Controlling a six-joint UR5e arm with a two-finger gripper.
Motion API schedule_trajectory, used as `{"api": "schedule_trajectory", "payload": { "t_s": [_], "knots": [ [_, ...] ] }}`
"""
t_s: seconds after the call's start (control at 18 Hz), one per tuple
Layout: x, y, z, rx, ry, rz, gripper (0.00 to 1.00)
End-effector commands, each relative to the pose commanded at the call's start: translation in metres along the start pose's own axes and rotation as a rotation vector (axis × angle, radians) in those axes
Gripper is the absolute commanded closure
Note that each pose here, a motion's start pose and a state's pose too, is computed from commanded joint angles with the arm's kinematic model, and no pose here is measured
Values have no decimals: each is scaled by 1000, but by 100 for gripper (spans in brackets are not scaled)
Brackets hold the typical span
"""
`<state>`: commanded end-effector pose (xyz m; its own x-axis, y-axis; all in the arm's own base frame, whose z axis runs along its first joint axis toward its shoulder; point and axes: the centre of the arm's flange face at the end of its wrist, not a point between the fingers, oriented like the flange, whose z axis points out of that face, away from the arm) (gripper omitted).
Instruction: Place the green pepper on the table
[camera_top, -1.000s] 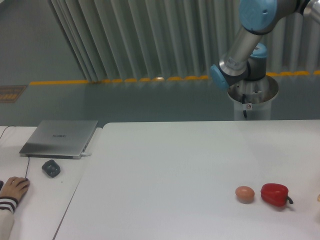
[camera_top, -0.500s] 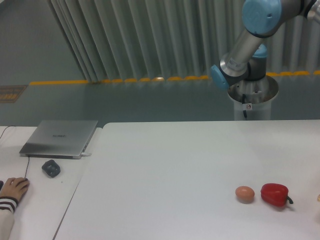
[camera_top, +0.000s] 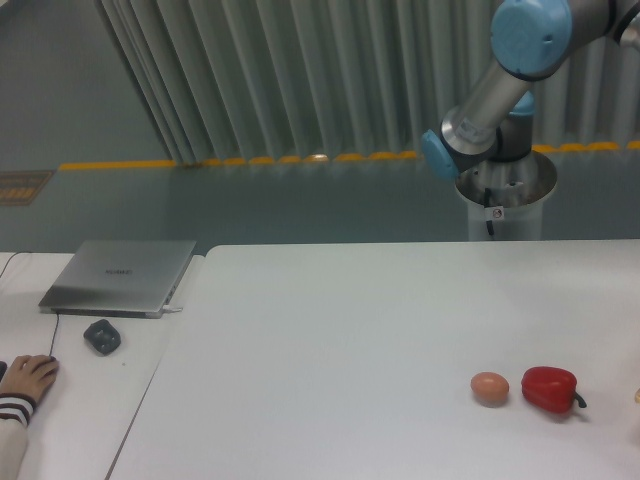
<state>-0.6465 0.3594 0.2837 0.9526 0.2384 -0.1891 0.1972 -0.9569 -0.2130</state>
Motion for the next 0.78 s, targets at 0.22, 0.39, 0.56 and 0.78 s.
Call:
{"api": "schedule_trajectory", "payload": {
  "t_s": [0.22,0.39,0.56,0.78],
  "knots": [
    [1,1,2,-4,3,-6,28],
    [2,0,-6,-5,3,-10,49],
    [0,-2,-15,0,6,-29,57],
    [2,-8,-27,-2,12,-47,58]
  ]
}}
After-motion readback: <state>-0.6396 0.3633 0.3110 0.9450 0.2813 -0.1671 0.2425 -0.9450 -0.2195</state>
